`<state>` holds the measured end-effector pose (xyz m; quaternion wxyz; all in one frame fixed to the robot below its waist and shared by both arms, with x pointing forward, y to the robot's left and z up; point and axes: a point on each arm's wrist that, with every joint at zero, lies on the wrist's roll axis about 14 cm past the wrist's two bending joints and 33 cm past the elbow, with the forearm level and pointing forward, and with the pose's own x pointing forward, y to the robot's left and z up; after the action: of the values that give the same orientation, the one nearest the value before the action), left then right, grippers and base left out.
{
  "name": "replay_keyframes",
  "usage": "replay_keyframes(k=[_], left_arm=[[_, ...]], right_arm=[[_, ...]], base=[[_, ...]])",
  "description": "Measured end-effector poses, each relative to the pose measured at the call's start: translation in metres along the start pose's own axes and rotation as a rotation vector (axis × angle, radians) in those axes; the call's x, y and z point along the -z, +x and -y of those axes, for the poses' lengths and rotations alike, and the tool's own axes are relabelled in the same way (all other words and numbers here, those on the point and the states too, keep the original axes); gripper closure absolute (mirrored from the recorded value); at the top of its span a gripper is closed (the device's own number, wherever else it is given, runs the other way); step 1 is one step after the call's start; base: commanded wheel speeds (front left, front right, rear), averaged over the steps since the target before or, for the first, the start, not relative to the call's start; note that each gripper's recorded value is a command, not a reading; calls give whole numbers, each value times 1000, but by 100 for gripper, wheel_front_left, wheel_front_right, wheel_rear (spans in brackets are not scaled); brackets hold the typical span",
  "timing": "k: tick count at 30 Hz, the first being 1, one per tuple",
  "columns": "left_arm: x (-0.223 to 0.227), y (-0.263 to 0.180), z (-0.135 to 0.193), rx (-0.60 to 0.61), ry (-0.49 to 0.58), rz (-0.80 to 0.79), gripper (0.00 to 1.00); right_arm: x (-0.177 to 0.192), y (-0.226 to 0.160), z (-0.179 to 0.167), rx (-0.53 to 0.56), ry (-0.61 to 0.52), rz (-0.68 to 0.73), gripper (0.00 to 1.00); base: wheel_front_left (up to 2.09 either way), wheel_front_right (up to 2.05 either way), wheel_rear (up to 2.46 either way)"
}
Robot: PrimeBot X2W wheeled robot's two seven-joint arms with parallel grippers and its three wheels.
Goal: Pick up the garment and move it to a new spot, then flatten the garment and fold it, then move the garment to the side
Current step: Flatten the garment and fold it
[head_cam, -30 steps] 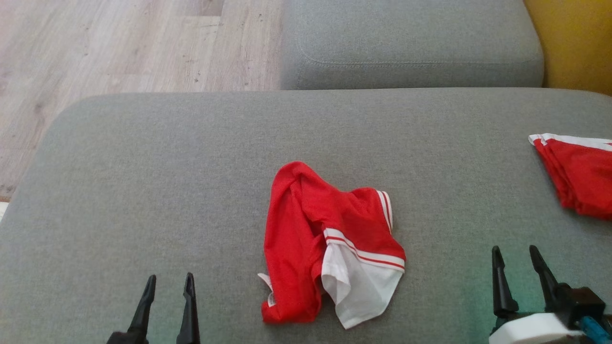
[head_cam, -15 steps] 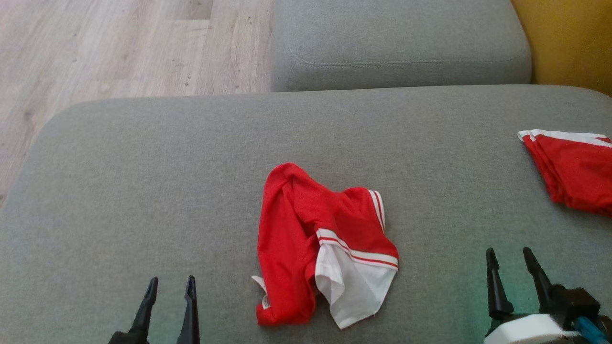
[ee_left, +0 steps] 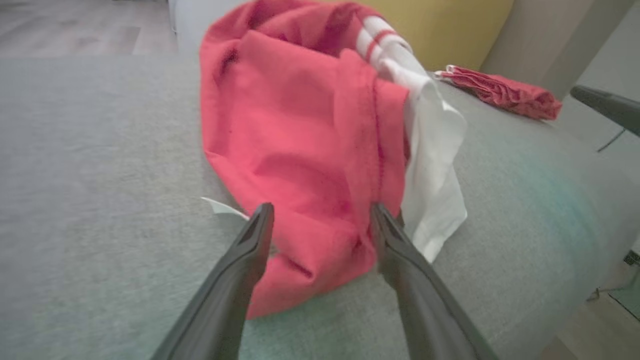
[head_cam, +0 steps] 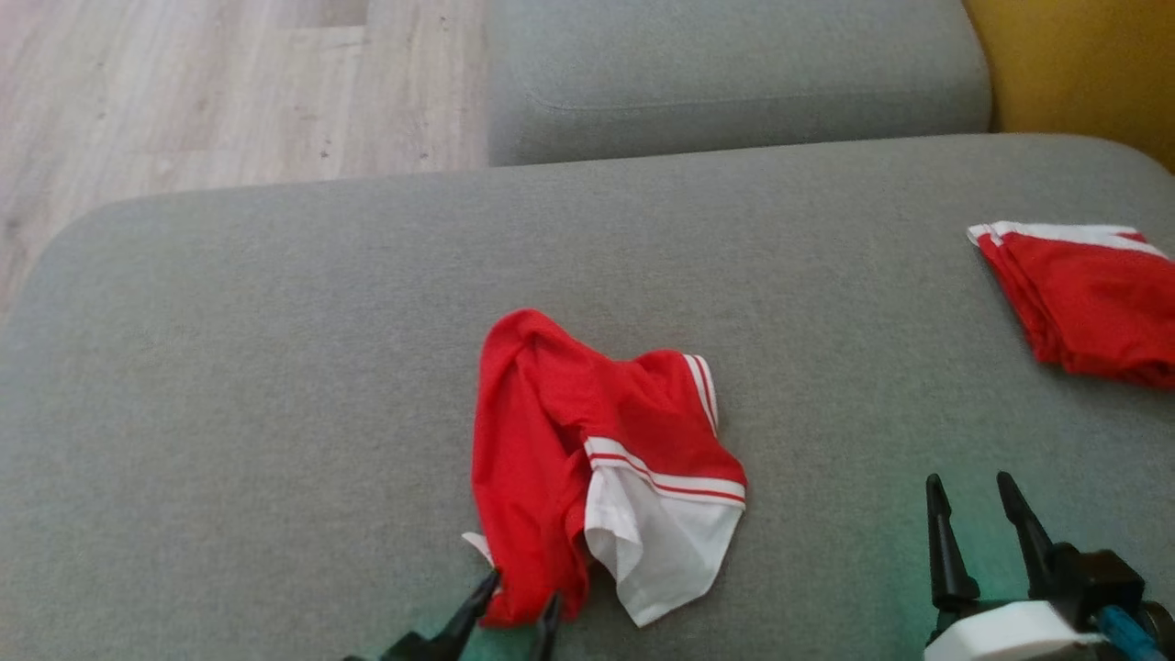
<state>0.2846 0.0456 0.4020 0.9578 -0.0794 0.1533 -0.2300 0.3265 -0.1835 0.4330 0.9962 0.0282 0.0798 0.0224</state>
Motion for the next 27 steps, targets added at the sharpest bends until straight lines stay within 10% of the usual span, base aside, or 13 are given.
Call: replay_keyframes(k=[8, 9, 12, 27], left_arm=[[19, 23, 13, 78, 7, -97, 0], [21, 25, 11, 73, 14, -108, 13], [23, 32, 7, 70, 23, -124, 100], [-96, 24, -2, 123, -56, 112, 100]], right_arm=[[8, -6, 14, 49, 3, -27, 0], [9, -7, 16, 54, -2, -30, 0], [11, -9, 22, 74, 0, -35, 0], [-1, -7, 18, 62, 7, 5, 0]], base=[[0, 0, 0], [0, 0, 0], [0, 0, 0], [0, 0, 0]])
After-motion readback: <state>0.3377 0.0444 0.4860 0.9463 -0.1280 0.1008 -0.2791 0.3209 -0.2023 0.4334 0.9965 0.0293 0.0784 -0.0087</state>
